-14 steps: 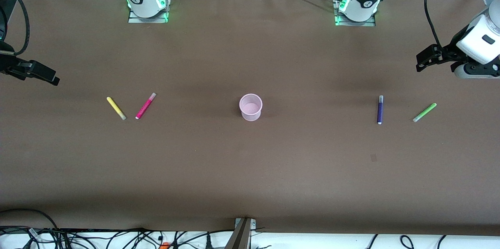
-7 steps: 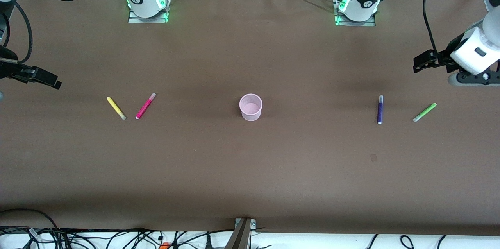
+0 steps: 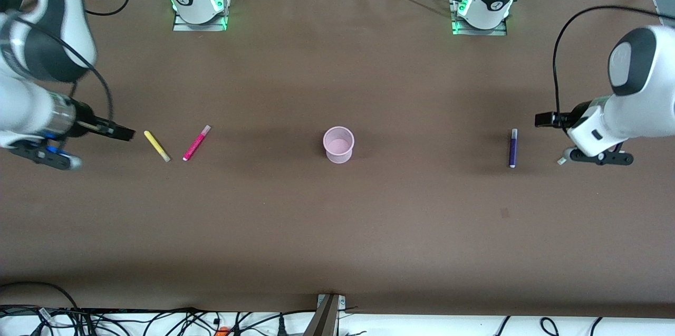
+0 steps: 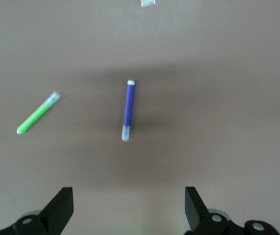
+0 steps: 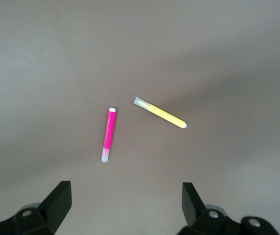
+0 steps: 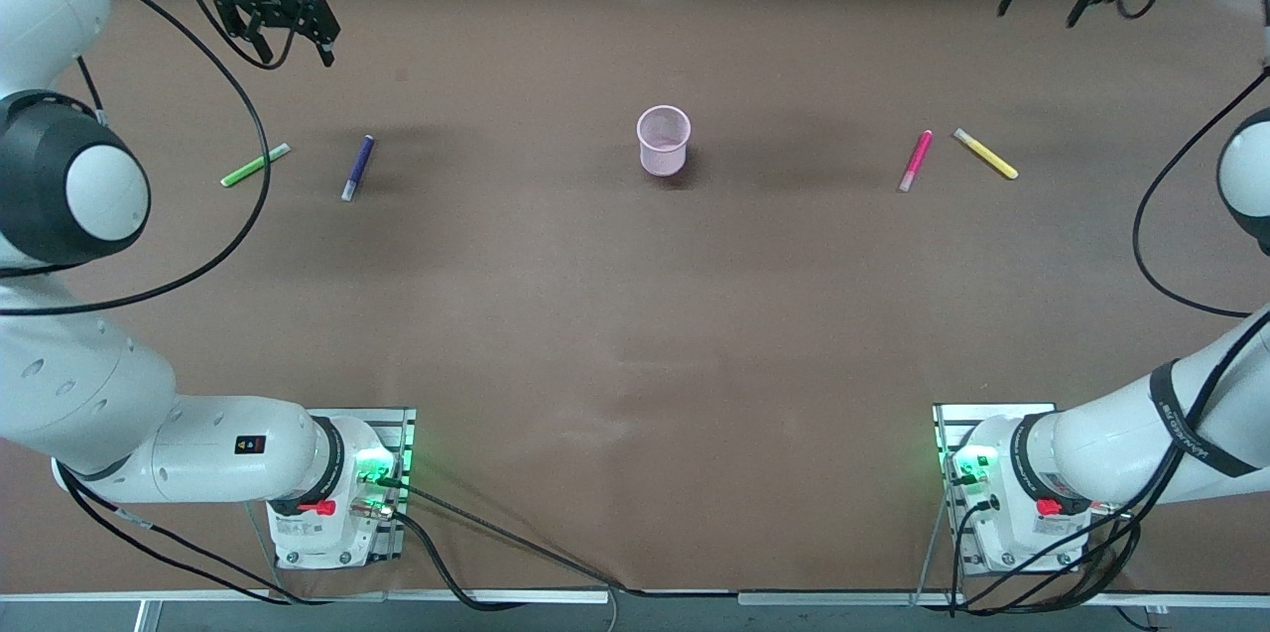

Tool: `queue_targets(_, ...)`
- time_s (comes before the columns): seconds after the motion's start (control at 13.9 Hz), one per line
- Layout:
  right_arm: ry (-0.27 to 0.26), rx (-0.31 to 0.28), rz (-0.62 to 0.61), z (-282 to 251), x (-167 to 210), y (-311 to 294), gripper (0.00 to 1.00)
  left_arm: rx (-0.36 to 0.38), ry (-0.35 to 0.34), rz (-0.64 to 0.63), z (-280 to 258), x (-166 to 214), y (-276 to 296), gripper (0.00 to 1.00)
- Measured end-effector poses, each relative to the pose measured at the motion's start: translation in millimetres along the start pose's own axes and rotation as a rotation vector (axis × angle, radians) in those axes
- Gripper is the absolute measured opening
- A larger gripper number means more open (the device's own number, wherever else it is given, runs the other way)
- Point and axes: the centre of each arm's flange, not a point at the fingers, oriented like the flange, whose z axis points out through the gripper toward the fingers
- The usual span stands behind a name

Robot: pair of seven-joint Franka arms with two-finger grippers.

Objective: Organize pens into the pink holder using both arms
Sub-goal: 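Grasp the pink marker with the right gripper while the left gripper grasps the purple marker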

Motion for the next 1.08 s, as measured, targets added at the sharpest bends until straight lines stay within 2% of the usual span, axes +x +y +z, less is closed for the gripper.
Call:
queue_targets(0.14, -0.018, -0.012, 0.003, 38.2, 4.5, -7.4, 1.00, 0.004, 0.023, 0.004, 25.2, 12.3, -2.7, 1.00)
queue_targets(0.43, -0.034, -0.017, 0.018, 81.7, 0.0, -6.1, 0.99, 0.035, 0.088, 0.028, 89.9, 18.3, -4.3, 1.00)
queue_targets(0.72, -0.005, -0.007, 0.017, 128.7, -7.6, -10.5, 0.99, 0.036, 0.121, 0.076, 145.3, 18.3, -12.9, 1.00)
queue_targets(0.93, 0.039, 0.008, 0.037, 162.9, -15.2, -13.3, 0.99, 0.027, 0.108, 0.095, 180.6, 23.3, -28.3, 1.00)
queue_targets(1.08, 0.063, 0.014, 0.054, 179.9, -21.4, -21.9, 0.99, 0.027, 0.124, 0.100, 202.2, 26.1, -30.4, 1.00)
